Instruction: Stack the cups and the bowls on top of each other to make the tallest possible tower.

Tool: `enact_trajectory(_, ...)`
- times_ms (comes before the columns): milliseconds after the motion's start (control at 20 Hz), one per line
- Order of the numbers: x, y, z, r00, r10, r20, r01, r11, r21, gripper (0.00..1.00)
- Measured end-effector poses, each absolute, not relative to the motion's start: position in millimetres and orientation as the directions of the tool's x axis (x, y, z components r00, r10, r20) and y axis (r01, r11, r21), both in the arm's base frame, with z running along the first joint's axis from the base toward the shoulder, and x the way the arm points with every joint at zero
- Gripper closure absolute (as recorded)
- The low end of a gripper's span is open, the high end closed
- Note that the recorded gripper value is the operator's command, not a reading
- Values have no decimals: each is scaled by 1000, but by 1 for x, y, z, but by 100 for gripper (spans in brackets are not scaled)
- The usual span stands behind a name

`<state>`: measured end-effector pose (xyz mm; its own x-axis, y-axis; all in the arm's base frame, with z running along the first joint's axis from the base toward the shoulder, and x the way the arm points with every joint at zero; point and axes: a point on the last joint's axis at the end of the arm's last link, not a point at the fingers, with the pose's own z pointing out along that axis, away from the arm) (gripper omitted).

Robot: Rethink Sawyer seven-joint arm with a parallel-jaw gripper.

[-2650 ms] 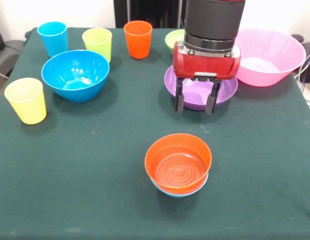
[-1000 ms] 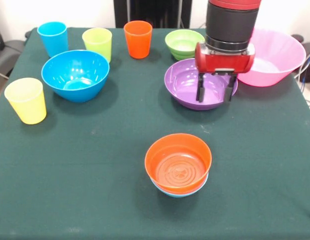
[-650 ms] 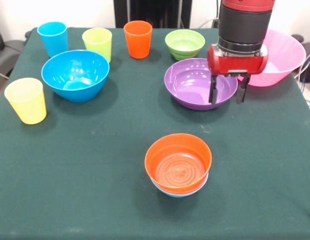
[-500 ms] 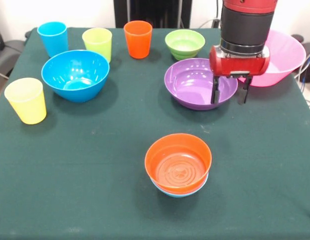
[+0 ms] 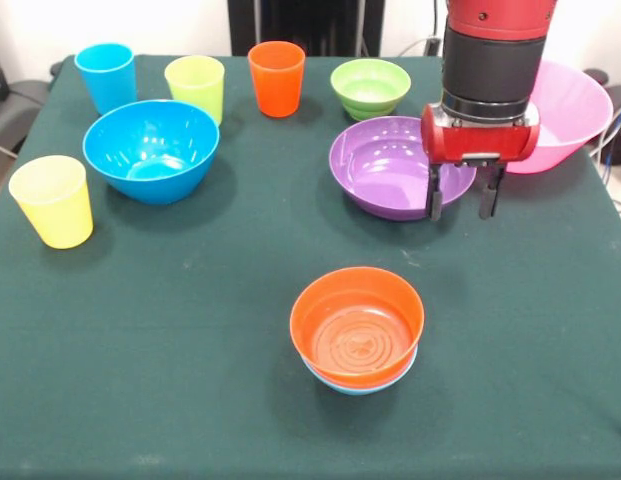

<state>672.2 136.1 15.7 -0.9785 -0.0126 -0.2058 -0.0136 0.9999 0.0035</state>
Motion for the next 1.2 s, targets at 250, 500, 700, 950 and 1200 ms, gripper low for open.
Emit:
enact_trajectory(250, 660, 136, 4, -978, -9, -207, -11, 1000, 10, 0)
enact_trajectory(500, 644, 138, -9, -979, -6, -203, -10, 1000, 17, 0)
enact_trajectory(700, 633, 139, -16, -983, -2, -182, -6, 1000, 20, 0)
enact_trajectory(950, 629, 138, -17, -985, 7, -172, 4, 1000, 22, 0)
enact_trajectory(1200, 629, 137, -15, -986, 26, -167, 21, 999, 28, 0)
